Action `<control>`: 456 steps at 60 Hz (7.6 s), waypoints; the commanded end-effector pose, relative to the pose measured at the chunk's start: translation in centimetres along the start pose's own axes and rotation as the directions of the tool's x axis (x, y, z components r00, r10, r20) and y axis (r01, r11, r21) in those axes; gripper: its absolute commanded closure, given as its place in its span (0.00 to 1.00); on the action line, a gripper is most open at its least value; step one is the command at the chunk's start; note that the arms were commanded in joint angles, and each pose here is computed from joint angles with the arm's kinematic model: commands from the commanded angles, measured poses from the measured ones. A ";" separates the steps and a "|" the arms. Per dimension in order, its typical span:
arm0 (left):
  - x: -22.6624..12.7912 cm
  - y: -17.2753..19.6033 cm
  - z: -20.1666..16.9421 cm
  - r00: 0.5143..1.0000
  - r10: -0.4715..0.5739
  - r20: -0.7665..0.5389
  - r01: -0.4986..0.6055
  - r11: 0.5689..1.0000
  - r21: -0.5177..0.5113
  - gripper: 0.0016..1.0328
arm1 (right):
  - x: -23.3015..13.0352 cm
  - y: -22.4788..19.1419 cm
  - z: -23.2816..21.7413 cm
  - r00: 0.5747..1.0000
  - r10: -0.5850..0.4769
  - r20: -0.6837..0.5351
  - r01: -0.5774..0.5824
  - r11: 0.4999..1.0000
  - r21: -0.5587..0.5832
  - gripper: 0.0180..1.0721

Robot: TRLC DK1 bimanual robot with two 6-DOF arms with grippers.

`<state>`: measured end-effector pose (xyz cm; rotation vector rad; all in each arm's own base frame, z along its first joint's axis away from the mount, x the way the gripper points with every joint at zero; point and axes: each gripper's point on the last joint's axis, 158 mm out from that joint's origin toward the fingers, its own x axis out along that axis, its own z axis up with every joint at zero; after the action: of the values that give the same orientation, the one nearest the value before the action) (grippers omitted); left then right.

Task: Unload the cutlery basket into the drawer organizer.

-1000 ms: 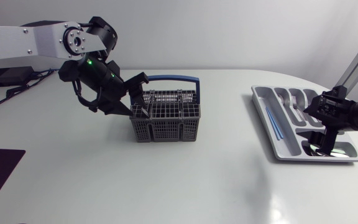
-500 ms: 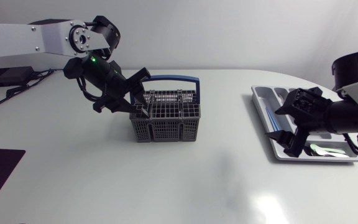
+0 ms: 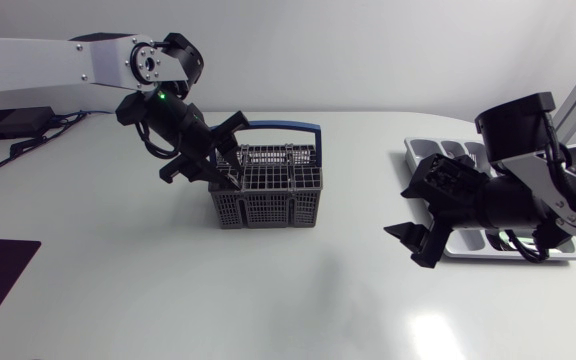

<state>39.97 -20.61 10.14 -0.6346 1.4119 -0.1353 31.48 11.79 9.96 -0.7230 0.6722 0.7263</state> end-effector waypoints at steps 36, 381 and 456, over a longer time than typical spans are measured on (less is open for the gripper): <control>1.6 -0.3 -0.4 0.999 0.006 -0.054 -0.008 1.000 -0.027 0.86 | 2.7 3.6 -0.3 0.997 0.064 -0.031 -0.063 0.998 0.022 0.14; -10.1 3.5 -0.8 0.974 -0.084 0.209 0.031 0.970 0.242 0.05 | -2.8 -0.6 2.3 0.991 0.129 0.046 -0.126 0.989 -0.077 0.95; -10.2 12.4 -2.7 0.946 0.124 0.298 -0.247 0.873 0.420 0.04 | -2.9 -14.0 -29.5 0.887 0.125 -0.444 -0.194 0.974 -0.113 0.95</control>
<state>32.73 -6.57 13.08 -0.1504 1.1291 -0.1949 32.01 -18.38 0.88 -0.9500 1.0960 0.7648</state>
